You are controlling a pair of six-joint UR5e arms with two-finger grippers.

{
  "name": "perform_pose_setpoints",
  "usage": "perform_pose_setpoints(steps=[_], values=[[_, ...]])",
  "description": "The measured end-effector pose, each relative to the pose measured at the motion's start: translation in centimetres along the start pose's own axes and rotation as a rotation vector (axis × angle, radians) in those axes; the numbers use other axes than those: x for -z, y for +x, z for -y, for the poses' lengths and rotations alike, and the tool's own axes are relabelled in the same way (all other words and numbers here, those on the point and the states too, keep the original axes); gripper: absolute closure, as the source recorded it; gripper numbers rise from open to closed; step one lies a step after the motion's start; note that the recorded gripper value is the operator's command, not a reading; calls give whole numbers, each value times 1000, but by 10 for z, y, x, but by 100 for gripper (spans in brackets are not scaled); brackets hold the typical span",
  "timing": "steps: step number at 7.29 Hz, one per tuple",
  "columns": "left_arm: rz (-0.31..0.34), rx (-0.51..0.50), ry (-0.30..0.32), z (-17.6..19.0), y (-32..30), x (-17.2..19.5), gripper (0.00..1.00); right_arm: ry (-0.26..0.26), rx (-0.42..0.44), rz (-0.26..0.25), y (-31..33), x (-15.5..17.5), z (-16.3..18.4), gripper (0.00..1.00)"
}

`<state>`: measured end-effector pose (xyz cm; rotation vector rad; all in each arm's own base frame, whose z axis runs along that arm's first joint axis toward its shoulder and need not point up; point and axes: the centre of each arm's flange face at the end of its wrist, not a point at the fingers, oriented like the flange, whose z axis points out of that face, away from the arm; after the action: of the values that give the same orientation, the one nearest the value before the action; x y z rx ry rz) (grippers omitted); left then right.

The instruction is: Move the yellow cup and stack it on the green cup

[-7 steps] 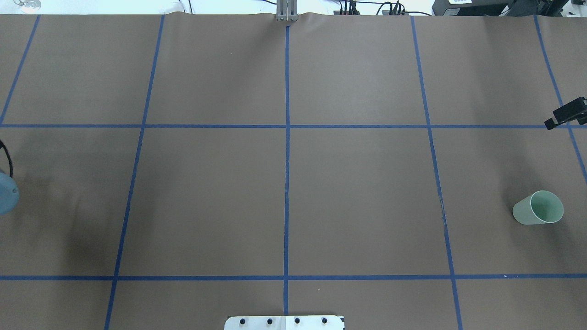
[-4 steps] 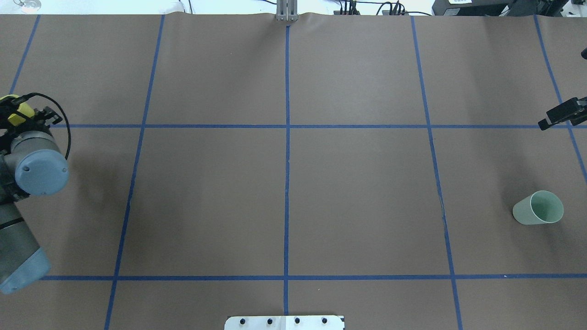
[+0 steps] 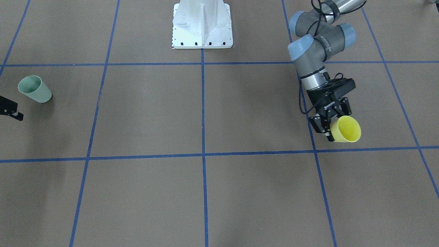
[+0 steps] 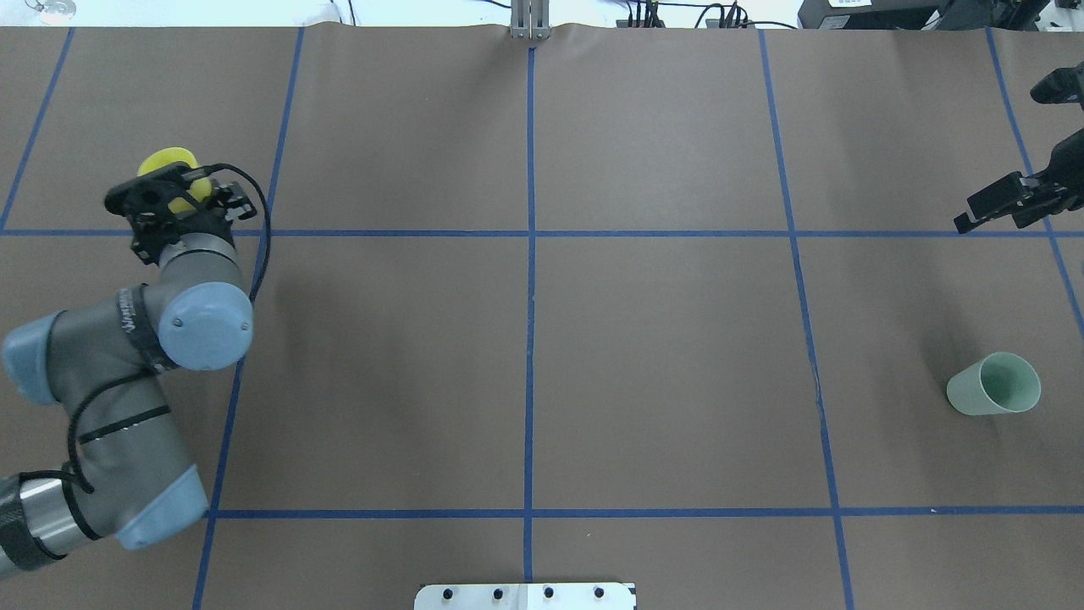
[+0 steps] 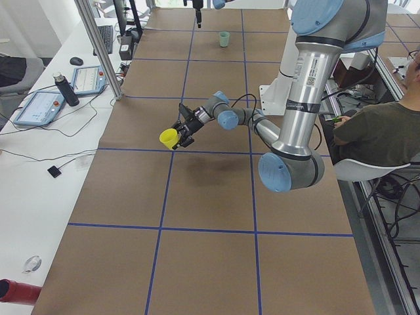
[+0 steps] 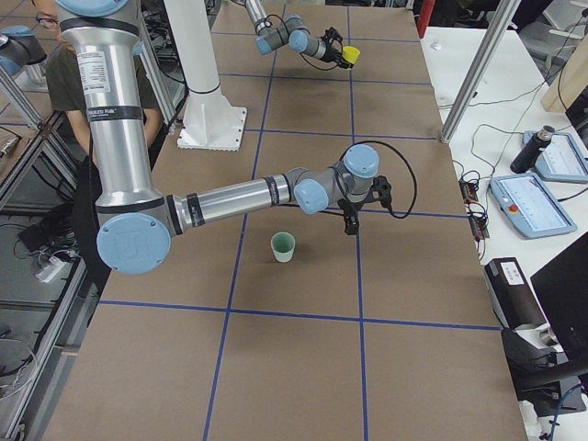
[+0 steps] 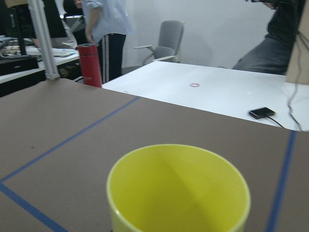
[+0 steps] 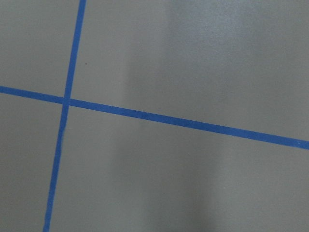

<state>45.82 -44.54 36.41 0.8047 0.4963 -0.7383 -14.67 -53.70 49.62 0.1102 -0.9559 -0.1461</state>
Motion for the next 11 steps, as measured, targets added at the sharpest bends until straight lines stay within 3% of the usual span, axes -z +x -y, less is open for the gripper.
perform_pose_setpoints(steps=[2, 5, 7, 9, 11], values=[[-113, -15, -15, -15, 49, 42, 34, 28, -44, 36, -56, -9, 21, 0], [-254, 53, -24, -17, 126, 87, 34, 72, -115, 49, -169, -32, 54, 1], [-363, 76, -9, -28, 188, 97, 35, 81, -144, 66, -221, -43, 68, 1], [-520, -66, -37, -47, 213, 93, 35, 92, -128, 77, -260, -50, 72, 1], [-632, -233, -18, -58, 221, 91, 35, 98, -109, 93, -290, -50, 81, 1]])
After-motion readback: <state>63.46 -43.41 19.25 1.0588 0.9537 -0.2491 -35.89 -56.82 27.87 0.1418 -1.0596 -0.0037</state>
